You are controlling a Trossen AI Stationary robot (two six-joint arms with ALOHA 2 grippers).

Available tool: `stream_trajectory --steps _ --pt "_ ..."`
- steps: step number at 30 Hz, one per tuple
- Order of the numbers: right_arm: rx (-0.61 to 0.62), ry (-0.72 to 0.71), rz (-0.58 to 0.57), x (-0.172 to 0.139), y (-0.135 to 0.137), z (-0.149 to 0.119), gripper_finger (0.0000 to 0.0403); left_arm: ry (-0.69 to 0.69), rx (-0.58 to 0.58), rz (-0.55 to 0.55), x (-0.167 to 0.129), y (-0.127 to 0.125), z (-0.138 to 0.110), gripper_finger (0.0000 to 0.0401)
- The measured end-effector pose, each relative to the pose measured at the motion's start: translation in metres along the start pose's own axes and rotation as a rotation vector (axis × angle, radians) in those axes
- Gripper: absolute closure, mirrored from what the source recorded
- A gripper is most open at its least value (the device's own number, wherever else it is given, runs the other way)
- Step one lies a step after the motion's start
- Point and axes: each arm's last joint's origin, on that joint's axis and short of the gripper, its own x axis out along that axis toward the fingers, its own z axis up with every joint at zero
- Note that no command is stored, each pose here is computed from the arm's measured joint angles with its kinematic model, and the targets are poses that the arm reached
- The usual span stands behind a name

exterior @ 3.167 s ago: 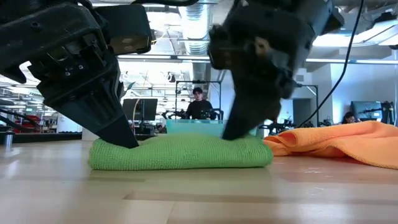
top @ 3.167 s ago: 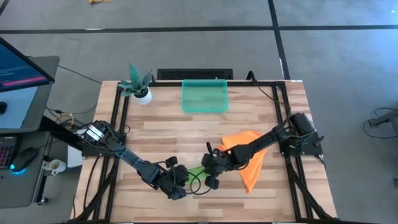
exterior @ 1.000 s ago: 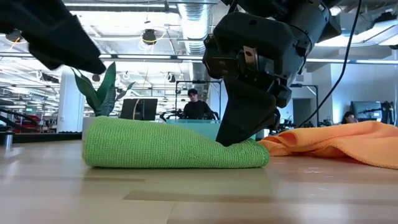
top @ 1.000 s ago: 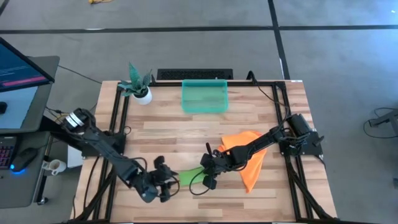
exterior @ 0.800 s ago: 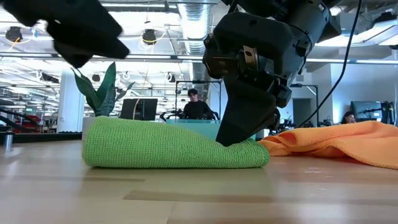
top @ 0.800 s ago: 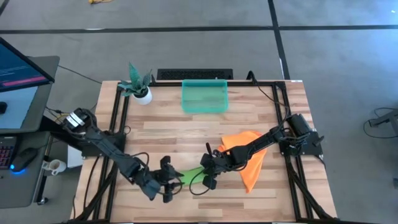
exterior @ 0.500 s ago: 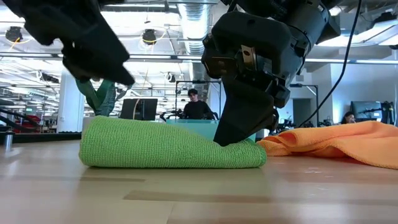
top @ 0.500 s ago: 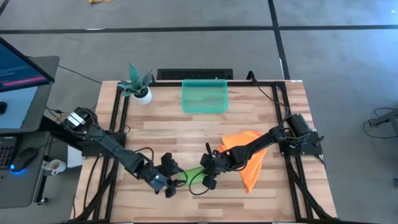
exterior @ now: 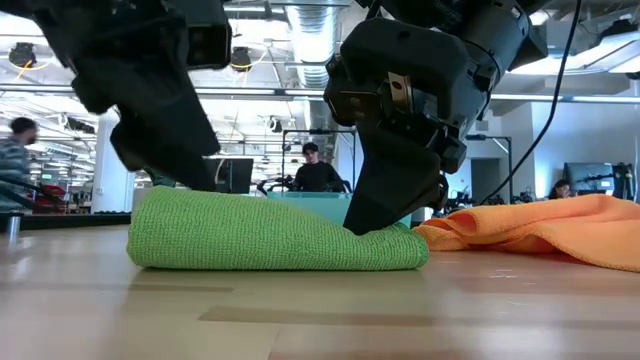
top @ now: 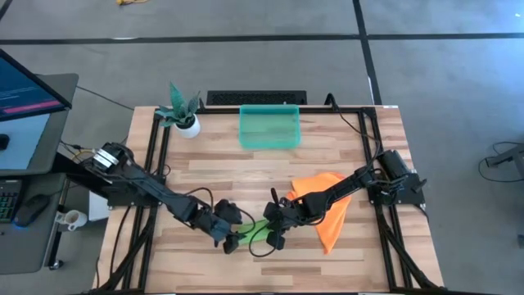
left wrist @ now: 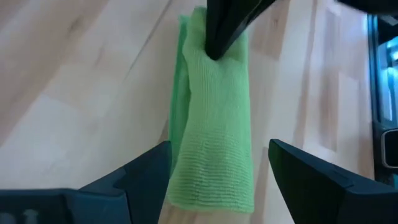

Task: Roll towel into tight, uniform cylinder
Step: Roll the green microfiber towel

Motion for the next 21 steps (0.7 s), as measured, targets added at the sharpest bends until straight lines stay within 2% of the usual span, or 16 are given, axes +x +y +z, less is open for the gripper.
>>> stream_trajectory --steps 11,16,21 --pt "0.000 -0.001 0.001 0.000 0.000 0.000 0.0381 0.045 0.001 0.029 0.016 0.004 -0.010 0.0140" --pt "-0.001 -0.001 0.000 0.000 0.000 0.000 0.0381 0.107 -0.049 -0.023 0.023 0.003 -0.015 0.0140" --pt "0.001 -0.005 0.003 0.000 0.000 0.001 0.0377 0.129 -0.082 -0.019 0.037 0.004 -0.022 0.0140"
